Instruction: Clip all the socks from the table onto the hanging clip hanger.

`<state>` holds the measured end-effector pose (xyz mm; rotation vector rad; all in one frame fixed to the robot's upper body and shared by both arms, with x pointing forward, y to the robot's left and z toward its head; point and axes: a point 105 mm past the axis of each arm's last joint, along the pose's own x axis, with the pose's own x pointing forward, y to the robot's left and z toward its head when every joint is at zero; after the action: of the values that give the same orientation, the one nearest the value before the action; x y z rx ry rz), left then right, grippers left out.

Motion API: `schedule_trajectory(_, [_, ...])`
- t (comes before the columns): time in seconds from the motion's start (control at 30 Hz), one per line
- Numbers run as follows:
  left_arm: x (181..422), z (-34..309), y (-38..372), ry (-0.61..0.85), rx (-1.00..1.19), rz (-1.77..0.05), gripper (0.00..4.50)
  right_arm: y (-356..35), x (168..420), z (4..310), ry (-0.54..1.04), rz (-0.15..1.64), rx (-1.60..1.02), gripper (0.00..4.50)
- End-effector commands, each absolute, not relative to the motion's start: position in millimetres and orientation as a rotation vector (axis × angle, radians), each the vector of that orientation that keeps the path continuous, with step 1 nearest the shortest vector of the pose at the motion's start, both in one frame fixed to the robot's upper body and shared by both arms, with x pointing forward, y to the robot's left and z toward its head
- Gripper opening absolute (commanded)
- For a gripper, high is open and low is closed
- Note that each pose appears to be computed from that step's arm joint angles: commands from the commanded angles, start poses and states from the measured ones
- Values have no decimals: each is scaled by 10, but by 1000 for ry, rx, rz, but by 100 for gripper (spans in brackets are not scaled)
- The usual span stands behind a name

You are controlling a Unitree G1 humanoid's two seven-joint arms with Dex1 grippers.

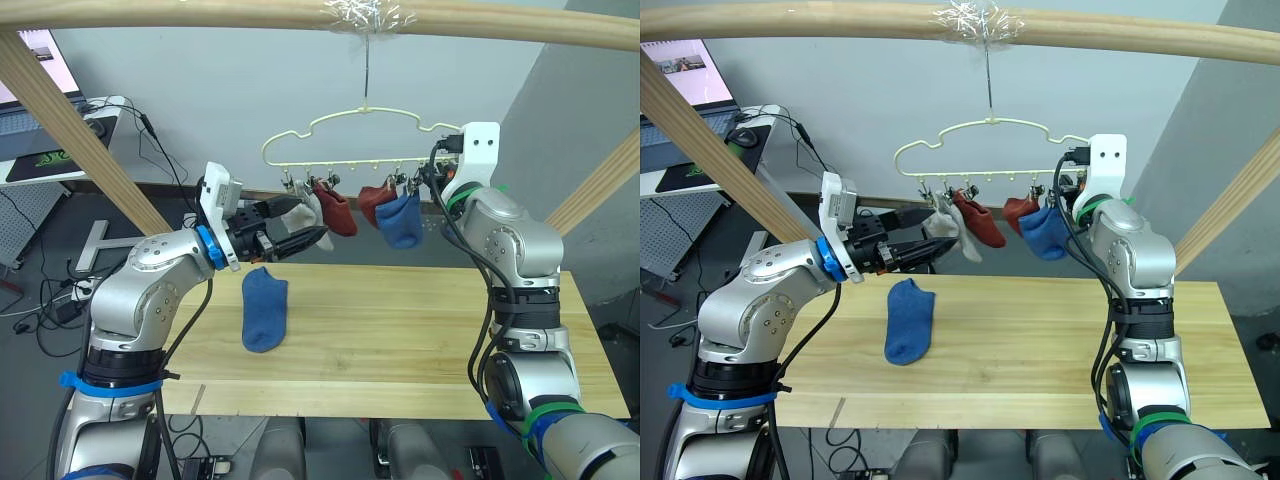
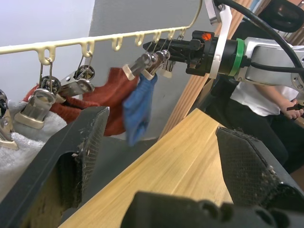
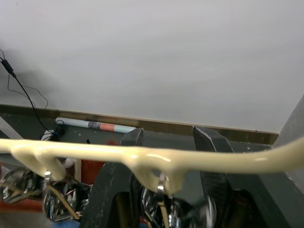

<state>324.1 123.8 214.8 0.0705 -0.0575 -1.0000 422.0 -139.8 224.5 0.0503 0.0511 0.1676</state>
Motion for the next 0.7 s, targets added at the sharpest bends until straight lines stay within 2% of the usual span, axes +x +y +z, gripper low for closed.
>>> schedule_trajectory(0.03, [3184, 2252, 1205, -109, 92, -1008, 413, -1395, 4215, 2408, 1, 163, 39, 169])
schedule_trajectory(0.7, [3198, 2254, 1196, -119, 92, -994, 413, -1429, 4129, 2320, 46, 123, 16, 169])
